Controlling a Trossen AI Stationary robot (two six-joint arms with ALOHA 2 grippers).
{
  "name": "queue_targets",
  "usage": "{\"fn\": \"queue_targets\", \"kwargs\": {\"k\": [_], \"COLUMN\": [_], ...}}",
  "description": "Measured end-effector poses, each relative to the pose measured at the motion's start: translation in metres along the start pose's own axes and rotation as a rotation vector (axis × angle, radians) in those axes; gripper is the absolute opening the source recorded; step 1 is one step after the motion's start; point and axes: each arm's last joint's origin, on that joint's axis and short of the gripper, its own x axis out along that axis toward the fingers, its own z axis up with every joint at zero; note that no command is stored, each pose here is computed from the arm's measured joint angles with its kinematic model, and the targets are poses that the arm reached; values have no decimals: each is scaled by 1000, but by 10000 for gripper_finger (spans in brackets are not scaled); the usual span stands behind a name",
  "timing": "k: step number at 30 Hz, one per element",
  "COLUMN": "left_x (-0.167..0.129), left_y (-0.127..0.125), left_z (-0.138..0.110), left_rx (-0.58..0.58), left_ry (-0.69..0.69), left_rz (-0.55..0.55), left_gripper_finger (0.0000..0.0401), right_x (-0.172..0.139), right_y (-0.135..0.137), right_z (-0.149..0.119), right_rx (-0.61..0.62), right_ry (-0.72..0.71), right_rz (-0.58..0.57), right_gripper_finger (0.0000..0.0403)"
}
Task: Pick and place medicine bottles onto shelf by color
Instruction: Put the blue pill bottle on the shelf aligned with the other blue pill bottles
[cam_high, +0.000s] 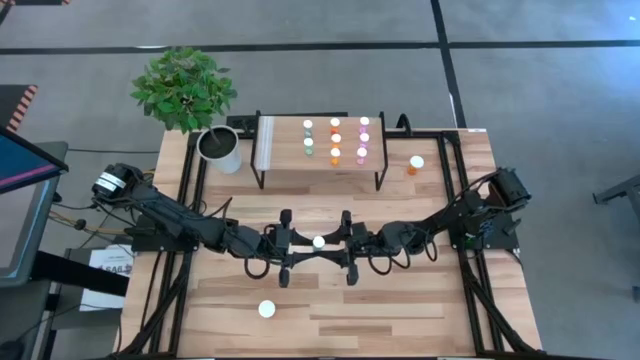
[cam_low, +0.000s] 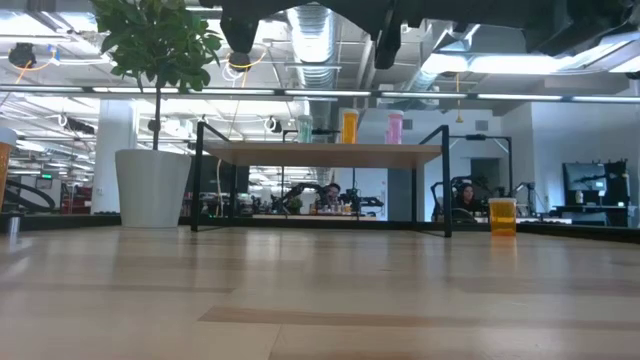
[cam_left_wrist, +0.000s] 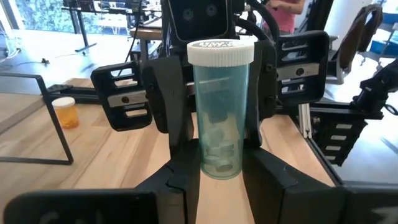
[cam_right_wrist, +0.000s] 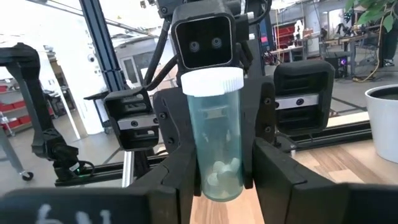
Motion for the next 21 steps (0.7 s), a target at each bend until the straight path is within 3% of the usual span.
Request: {"fn": "queue_targets", "kwargs": {"k": [9,16,21], "left_x": [0,-1,-10], "left_y": [0,1,6], "left_z": [0,-3,-4], "left_rx": [0,-23,-18], "left_ry": [5,40,137], "left_rz": [-1,3,47], "left_gripper_finger": [94,139,170], "right_x": [0,0,0], "right_y": [0,-1,-1], "right_z": [0,-2,-3], "right_rx": [-4,-15,-20], "right_ry": [3,20,31], "right_rz": [-1,-6,-9], "right_gripper_finger": [154,143,144]}}
